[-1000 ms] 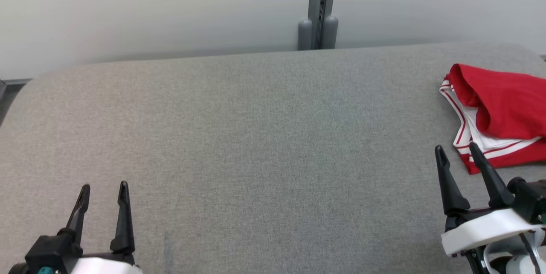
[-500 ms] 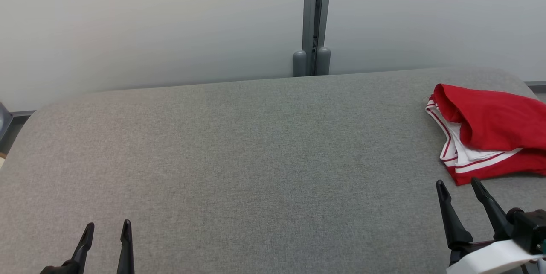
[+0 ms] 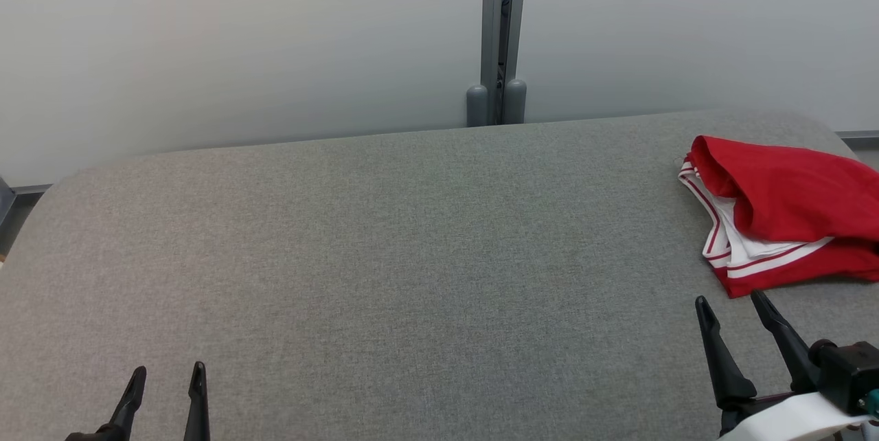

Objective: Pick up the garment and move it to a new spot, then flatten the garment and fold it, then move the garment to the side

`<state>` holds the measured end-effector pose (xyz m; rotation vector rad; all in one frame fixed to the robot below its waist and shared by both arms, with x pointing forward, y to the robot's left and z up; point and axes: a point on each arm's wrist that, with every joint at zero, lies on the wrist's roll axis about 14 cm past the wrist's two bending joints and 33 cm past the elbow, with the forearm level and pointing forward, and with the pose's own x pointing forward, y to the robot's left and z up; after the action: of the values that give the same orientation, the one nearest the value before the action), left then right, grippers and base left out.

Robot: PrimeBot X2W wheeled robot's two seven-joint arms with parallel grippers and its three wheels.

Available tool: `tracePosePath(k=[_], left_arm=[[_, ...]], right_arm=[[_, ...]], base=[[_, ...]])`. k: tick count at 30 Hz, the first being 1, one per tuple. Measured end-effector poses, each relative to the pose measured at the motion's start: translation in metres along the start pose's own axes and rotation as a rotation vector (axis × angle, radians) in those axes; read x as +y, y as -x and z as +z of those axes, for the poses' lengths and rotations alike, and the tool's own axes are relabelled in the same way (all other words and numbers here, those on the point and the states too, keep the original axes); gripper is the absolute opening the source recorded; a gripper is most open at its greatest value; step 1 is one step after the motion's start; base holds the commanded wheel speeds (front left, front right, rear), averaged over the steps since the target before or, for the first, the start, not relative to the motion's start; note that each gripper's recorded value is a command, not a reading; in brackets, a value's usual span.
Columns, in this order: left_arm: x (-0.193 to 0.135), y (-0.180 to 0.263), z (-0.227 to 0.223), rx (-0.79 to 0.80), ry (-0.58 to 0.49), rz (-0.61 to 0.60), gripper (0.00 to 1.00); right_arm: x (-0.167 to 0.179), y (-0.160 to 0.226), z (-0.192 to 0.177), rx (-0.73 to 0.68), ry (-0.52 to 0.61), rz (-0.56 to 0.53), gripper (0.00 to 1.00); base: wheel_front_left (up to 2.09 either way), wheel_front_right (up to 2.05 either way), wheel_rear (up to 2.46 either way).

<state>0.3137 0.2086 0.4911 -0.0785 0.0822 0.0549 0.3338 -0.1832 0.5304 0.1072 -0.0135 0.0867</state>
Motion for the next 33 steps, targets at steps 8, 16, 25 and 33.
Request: tracePosePath(k=[8, 16, 25, 33], left_arm=[[-0.001, -0.001, -0.001, 0.001, -0.002, -0.003, 1.0], [-0.002, -0.002, -0.001, 0.003, -0.007, -0.006, 1.0], [-0.003, -0.006, 0.001, 0.0, -0.016, -0.014, 1.0], [-0.014, 0.003, -0.029, 0.09, 0.034, -0.007, 0.0]], right_arm=[[0.001, 0.0, 0.0, 0.004, 0.0, 0.002, 1.0], [0.001, 0.001, 0.0, 0.003, -0.001, 0.002, 1.0], [-0.003, 0.003, 0.001, -0.003, -0.005, -0.009, 1.0], [-0.001, 0.013, -0.032, 0.092, -0.052, -0.025, 0.0]], base=[[0.0, 0.0, 0.0], [0.0, 0.0, 0.0], [0.0, 0.0, 0.0], [0.0, 0.0, 0.0]])
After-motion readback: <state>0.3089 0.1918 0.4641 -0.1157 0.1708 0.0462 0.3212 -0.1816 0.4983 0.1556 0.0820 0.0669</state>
